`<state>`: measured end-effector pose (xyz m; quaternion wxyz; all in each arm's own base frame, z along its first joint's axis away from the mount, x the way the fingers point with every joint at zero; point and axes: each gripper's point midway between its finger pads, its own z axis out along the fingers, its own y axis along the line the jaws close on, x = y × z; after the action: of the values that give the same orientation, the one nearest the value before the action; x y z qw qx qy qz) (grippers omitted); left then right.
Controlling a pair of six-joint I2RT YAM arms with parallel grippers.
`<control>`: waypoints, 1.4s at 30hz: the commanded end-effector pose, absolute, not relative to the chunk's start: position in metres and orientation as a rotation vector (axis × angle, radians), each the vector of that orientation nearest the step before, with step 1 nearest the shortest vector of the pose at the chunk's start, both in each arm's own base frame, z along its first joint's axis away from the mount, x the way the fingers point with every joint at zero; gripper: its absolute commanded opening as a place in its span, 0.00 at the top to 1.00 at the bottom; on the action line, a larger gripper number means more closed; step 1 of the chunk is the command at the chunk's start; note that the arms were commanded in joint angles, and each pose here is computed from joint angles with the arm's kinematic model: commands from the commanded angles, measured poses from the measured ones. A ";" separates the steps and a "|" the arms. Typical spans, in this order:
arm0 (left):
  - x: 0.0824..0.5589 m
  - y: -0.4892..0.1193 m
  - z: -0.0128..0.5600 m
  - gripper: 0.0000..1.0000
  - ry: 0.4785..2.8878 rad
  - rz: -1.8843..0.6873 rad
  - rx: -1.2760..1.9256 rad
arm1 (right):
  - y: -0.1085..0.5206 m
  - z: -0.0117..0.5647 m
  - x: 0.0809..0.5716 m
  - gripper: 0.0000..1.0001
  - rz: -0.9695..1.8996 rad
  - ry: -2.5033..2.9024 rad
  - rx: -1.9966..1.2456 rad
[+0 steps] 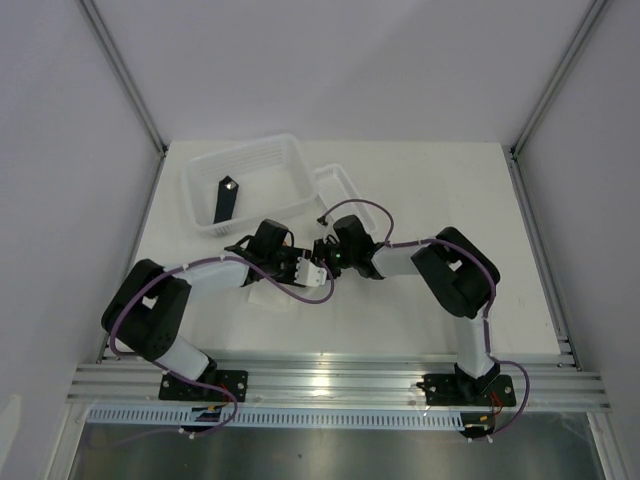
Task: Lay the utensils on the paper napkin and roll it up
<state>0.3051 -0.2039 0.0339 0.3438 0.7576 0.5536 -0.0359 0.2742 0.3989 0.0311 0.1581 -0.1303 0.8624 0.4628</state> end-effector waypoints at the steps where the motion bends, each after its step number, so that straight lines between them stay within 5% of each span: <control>1: 0.315 -0.216 0.044 0.48 1.364 -0.080 1.968 | 0.398 0.058 0.285 1.00 1.305 2.408 -0.336; 25: 0.320 -0.215 0.040 0.48 1.401 -0.068 1.955 | 0.300 0.049 0.308 0.99 0.827 2.488 -0.076; 42: 0.320 -0.215 0.039 0.48 1.422 -0.059 1.950 | 0.333 0.007 0.311 1.00 1.084 2.520 -0.009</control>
<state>0.3120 -0.2028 0.0279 0.3383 0.7569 0.5587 -0.0240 0.3145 0.3306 0.0187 0.2133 -0.0101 0.8995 0.3812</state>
